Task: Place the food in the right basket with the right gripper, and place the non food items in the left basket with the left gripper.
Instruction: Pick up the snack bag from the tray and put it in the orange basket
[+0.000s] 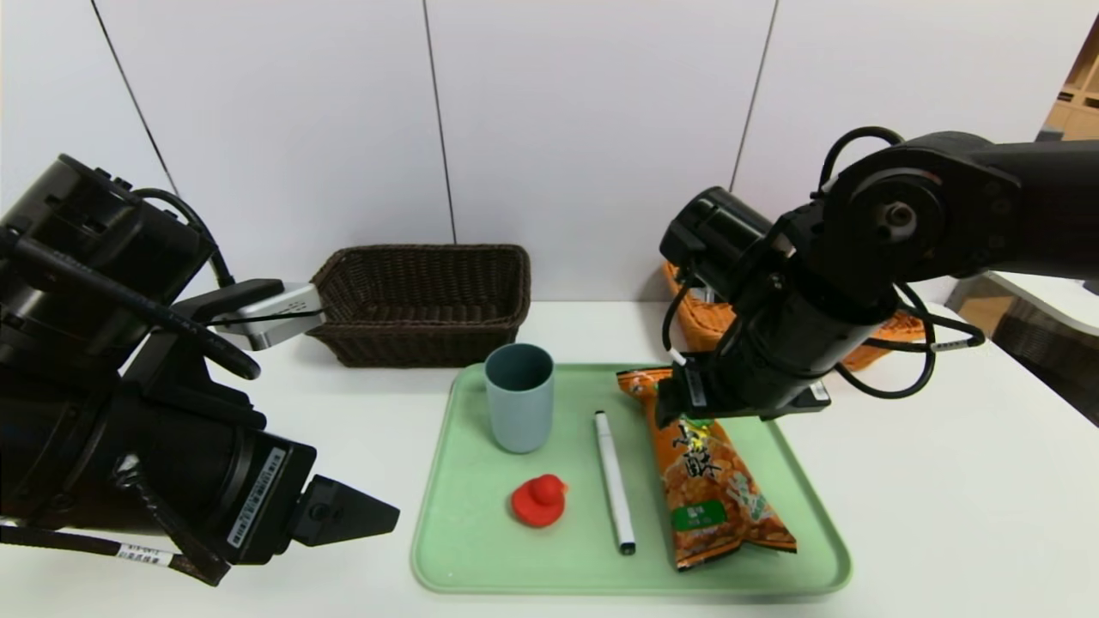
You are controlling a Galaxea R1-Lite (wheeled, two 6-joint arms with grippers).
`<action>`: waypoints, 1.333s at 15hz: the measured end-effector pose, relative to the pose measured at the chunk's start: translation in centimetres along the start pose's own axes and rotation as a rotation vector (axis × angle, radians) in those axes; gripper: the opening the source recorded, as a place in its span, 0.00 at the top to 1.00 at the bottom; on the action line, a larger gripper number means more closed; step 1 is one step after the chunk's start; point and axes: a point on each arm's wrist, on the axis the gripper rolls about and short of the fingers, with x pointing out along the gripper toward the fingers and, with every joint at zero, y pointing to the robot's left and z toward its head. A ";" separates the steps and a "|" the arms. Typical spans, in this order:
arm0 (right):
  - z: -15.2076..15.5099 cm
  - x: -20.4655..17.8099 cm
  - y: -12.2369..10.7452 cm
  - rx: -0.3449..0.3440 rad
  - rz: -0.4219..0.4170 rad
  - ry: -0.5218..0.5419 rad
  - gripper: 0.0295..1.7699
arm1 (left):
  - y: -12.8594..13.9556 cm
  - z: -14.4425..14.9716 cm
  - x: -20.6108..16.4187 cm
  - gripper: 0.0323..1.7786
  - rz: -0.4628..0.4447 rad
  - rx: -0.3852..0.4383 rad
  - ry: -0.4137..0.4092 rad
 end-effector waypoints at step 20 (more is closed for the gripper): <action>0.6 6.5 0.8 -0.011 -0.093 0.124 0.21 | 0.1 -0.4 -0.6 0.05 -0.004 0.008 -0.014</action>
